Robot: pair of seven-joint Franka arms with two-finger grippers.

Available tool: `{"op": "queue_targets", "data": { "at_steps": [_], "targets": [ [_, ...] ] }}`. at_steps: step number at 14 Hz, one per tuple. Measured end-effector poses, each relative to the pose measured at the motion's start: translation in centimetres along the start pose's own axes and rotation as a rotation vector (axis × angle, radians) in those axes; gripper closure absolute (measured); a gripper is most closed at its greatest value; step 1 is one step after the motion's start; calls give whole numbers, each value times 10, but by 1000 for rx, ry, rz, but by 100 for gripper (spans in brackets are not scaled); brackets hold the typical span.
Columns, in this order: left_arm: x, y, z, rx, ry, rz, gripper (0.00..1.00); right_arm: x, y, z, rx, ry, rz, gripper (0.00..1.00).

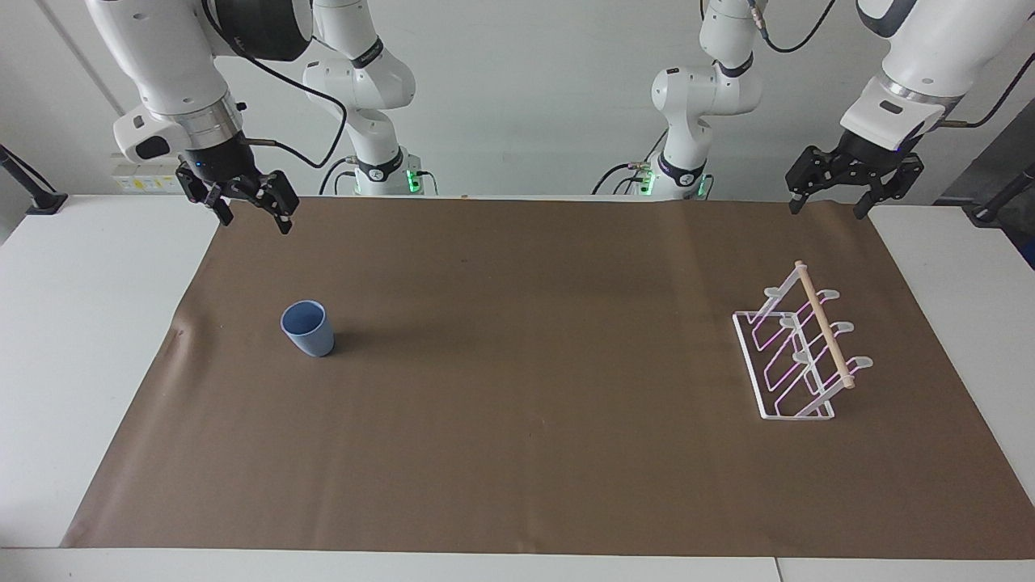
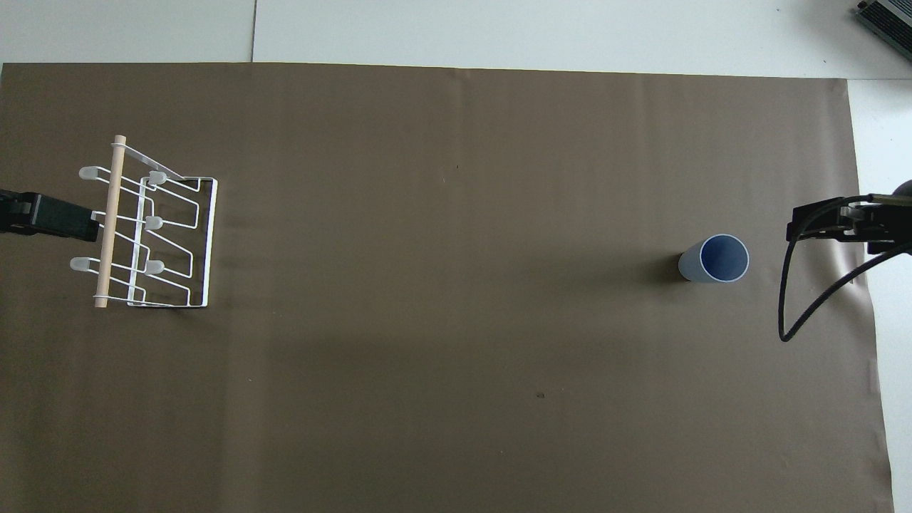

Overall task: Hang cup on cup holder
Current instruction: 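Move the right gripper toward the light blue cup, then grasp the blue cup rim with the right gripper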

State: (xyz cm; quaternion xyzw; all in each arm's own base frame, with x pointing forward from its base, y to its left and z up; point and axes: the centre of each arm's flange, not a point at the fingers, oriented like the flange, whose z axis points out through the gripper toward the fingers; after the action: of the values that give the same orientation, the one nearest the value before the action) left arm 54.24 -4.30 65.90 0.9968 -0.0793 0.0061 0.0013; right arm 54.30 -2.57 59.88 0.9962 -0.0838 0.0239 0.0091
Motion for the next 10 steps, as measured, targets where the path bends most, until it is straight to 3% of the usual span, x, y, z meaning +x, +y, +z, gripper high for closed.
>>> {"op": "queue_targets", "data": {
  "at_steps": [4,7,10],
  "targets": [
    [0,0,0,0,-1,0,0,-3,0,80,7,45,-26,0],
    [0,0,0,0,-1,0,0,-7,25,144,1,18,-86,0],
    [0,0,1,0,-1,1,0,1,52,179,-4,18,-113,0]
  ]
}}
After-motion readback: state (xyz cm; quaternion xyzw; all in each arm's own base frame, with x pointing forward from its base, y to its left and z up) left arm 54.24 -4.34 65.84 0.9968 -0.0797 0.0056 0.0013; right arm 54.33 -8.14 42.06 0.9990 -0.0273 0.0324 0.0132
